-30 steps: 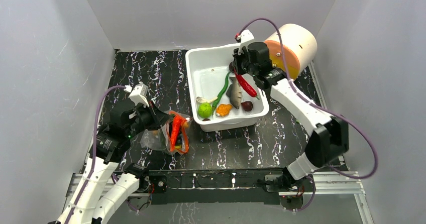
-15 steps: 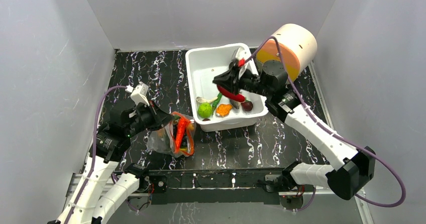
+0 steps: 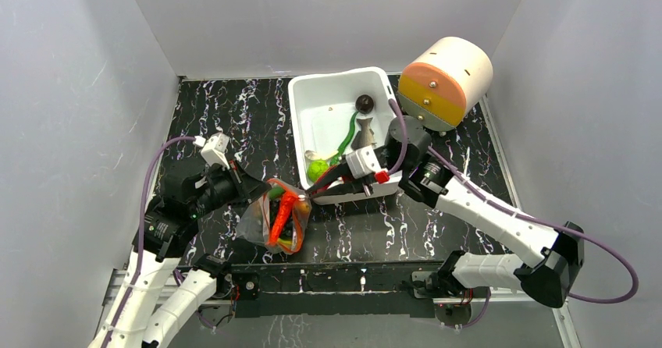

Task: Place the food in the zip-top bag and seal the zipper
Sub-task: Place the fake vegetable in the zipper food storage bag.

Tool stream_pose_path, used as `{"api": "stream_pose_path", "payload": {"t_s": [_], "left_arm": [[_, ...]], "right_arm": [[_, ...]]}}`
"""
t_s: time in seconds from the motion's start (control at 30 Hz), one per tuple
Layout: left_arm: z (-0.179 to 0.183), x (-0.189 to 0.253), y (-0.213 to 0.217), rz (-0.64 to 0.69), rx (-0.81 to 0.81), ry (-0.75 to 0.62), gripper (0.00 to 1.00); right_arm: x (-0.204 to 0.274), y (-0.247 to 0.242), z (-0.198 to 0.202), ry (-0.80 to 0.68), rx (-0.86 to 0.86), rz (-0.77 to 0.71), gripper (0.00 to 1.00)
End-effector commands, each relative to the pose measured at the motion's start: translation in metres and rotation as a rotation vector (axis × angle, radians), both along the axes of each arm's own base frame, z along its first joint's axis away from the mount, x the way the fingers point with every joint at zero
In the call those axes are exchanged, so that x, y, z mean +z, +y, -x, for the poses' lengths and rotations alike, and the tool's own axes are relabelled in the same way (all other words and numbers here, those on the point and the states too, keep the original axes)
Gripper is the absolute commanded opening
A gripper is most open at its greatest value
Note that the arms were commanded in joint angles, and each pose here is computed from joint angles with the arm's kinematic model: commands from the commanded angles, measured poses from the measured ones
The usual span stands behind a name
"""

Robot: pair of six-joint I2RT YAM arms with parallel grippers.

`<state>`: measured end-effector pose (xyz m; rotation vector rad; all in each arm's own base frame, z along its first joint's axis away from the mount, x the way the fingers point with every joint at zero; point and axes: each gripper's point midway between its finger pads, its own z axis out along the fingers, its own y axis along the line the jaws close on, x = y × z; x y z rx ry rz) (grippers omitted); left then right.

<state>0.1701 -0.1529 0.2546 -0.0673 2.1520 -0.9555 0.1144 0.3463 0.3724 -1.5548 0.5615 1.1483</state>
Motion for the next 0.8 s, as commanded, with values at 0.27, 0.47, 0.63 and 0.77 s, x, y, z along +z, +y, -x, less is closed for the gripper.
{"api": "stream_pose_path", "payload": {"t_s": [0.27, 0.47, 0.63, 0.77], "left_arm": [[0.012, 0.032, -0.015, 0.046, -0.133, -0.049, 0.00], [0.017, 0.029, -0.016, 0.027, -0.160, -0.030, 0.00], [0.020, 0.029, -0.020, 0.049, -0.183, -0.016, 0.00], [0.024, 0.033, -0.019, 0.041, -0.192, -0.006, 0.00]], "right_arm": [[0.013, 0.031, 0.087, -0.133, 0.415, -0.079, 0.00], [0.012, 0.048, 0.105, -0.158, 0.502, -0.101, 0.00], [0.004, 0.061, 0.102, -0.150, 0.519, -0.089, 0.00], [-0.005, 0.069, 0.096, -0.151, 0.497, -0.080, 0.00]]}}
